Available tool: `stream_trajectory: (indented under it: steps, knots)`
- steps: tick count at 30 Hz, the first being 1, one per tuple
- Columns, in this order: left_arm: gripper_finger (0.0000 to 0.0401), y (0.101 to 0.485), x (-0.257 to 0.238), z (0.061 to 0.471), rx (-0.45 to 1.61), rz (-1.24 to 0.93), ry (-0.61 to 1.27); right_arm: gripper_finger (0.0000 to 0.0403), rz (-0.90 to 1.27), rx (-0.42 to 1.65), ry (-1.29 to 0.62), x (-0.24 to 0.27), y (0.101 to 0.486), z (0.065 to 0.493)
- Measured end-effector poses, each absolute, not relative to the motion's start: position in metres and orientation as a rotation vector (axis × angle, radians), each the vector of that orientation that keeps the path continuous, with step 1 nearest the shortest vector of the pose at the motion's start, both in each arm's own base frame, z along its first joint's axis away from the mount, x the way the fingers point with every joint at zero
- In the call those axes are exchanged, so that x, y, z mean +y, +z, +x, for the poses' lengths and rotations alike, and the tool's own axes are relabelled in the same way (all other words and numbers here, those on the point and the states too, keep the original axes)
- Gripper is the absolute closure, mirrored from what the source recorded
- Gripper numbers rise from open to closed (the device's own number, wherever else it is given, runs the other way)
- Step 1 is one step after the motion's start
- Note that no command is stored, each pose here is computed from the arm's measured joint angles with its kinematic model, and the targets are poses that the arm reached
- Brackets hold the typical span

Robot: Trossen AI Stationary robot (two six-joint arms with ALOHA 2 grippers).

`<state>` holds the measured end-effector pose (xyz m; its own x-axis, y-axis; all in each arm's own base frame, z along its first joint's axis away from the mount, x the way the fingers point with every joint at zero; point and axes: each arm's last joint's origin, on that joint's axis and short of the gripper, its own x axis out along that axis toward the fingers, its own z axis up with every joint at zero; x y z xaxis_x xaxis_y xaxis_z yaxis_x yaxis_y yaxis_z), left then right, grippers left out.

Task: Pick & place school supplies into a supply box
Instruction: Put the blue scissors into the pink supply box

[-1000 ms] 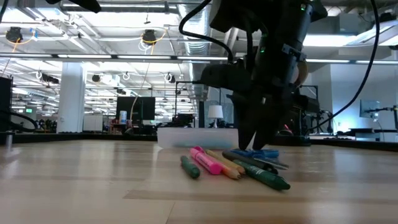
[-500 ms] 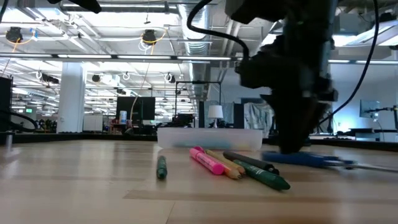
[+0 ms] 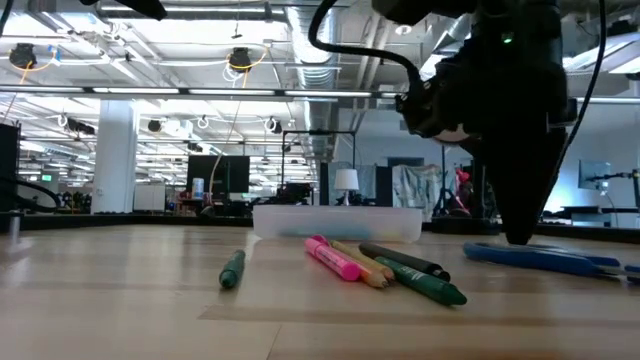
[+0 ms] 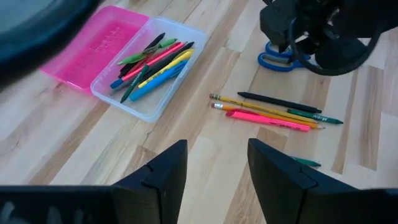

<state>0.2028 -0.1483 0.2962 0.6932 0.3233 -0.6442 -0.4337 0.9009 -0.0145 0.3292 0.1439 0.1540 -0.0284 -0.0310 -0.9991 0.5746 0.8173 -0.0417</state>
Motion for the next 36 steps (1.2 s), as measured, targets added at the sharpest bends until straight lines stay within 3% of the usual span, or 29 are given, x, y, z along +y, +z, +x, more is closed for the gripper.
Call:
stream_trajectory:
  steps: [20, 36]
  knots:
    - [0.0237, 0.296, -0.148, 0.203, 0.689, -0.173, 0.421, 0.0195, 0.64, 1.464, -0.711, 0.135, 0.158, 0.332]
    - [0.0237, 0.296, -0.149, 0.203, 0.705, -0.181, 0.408, 0.0215, 0.72, 1.517, -0.717, 0.131, 0.138, 0.322]
